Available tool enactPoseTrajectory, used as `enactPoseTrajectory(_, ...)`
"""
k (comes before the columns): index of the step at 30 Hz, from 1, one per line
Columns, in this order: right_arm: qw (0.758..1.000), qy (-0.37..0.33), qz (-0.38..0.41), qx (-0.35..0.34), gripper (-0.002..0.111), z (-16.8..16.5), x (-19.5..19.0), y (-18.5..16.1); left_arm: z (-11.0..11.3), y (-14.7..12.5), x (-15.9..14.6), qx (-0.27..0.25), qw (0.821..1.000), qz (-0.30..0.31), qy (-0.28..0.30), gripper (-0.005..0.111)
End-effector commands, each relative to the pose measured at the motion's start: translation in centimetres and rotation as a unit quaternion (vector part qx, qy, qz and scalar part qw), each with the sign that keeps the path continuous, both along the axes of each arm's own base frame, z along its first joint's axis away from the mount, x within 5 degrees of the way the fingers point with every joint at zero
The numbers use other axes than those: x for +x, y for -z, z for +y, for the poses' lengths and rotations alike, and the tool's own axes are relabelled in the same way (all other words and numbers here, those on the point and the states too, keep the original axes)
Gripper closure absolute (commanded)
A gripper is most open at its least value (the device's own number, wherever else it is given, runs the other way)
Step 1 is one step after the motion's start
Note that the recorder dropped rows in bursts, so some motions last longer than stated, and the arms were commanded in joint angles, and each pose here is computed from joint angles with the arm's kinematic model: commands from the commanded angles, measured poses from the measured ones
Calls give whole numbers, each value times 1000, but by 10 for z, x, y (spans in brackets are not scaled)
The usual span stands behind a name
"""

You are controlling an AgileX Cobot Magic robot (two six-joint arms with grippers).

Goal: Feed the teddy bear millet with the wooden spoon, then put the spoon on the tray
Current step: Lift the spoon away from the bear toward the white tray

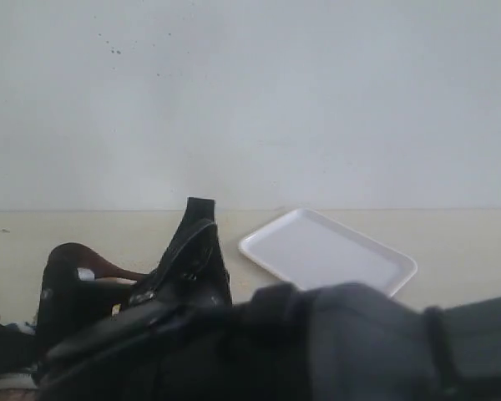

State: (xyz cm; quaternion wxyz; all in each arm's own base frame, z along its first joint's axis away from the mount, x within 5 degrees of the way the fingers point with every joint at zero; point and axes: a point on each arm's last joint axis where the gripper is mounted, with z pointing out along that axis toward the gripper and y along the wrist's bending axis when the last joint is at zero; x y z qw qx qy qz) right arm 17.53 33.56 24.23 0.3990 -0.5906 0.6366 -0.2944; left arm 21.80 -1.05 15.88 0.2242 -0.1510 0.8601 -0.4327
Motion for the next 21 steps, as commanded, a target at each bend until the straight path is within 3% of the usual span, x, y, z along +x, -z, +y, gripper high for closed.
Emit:
enactPoseTrajectory(1, 995, 19, 44, 92, 109, -18, 19, -25, -1, -2, 0, -11, 1000, -6, 1, 103)
enactPoseTrajectory(6, 969, 84, 92, 211, 109, -59, 61, -49, -1, -4, 2, -25, 1000, -11, -13, 103)
enactPoseTrajectory(13, 895, 201, 137, 373, 109, -130, 133, -51, 1, -5, 5, -29, 999, -12, -36, 103)
enactPoseTrajectory(17, 866, 250, 152, 406, 109, -168, 155, -48, 3, -7, 8, -33, 998, -29, -50, 103)
enactPoseTrajectory(21, 856, 314, 171, 373, 109, -202, 167, -36, 5, -10, 12, -28, 996, -55, -60, 103)
